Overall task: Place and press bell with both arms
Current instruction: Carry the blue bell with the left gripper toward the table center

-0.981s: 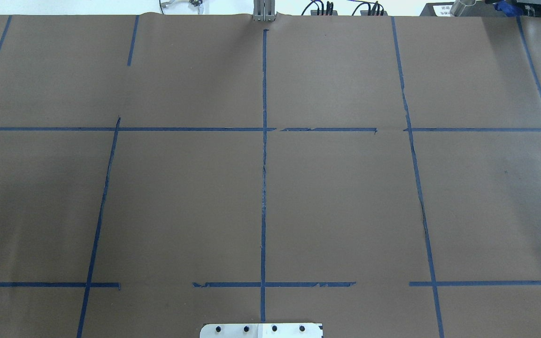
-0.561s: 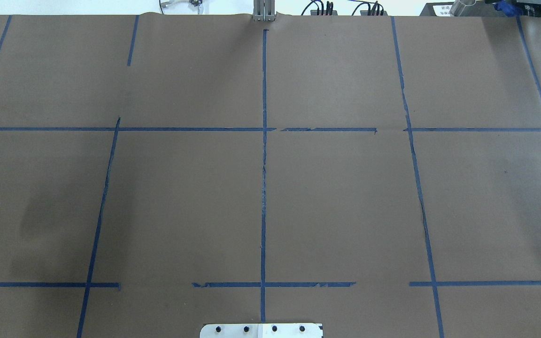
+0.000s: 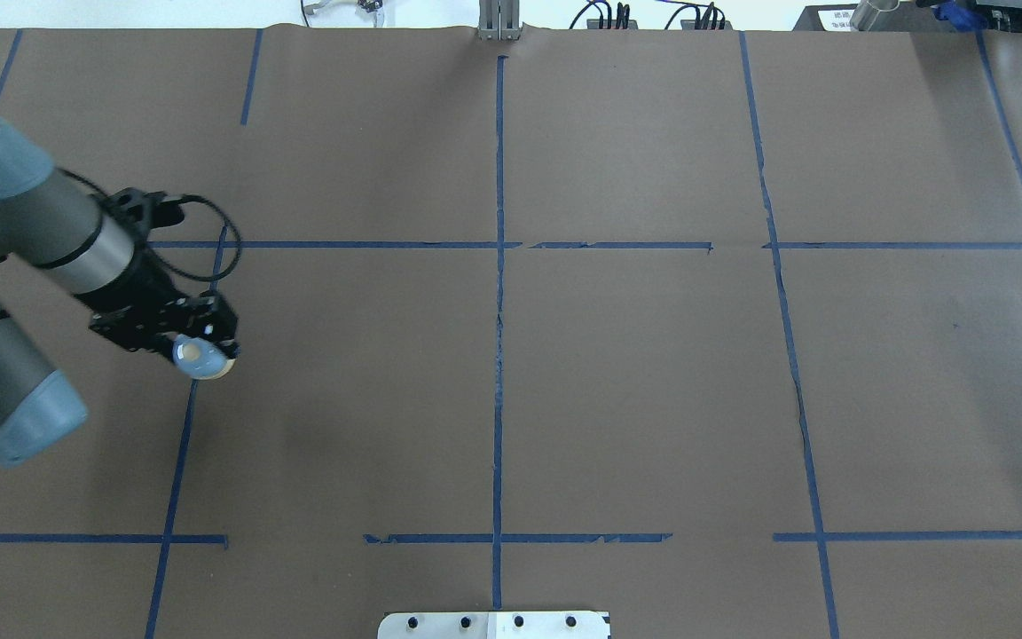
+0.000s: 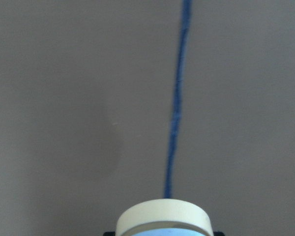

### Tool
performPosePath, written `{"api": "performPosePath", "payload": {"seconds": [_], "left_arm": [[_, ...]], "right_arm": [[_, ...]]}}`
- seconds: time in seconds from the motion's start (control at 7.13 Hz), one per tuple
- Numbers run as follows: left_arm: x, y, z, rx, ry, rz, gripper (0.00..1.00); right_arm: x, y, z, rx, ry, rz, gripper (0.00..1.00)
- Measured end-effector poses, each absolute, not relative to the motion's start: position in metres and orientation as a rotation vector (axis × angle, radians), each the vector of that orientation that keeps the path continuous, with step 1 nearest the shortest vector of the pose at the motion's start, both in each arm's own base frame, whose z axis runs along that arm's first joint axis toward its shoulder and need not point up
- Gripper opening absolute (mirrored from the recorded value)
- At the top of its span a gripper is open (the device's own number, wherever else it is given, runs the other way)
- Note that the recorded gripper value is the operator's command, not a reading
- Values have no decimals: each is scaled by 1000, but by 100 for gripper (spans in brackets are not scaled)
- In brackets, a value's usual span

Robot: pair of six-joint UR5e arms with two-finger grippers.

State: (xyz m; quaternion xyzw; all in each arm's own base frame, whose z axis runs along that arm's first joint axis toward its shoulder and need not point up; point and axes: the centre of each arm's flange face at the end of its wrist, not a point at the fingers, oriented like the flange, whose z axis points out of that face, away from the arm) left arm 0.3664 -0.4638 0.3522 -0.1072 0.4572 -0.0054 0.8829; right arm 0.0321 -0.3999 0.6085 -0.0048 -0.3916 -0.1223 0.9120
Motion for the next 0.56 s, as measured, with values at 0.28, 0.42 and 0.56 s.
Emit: {"api": "performPosePath", "payload": {"seconds": [0.28,0.42,0.56], "left_arm": [[444,-517,265,-237,917,-144,5],[489,-534,224,-216,886,-222,5],[528,-552,194,-183,858,-293,6]], "right_arm": [[32,-400,608,-10,-807,-252,100],[32,-400,608,-11,-807,-251,100],[32,-400,609,-12,-807,-250,100]]}}
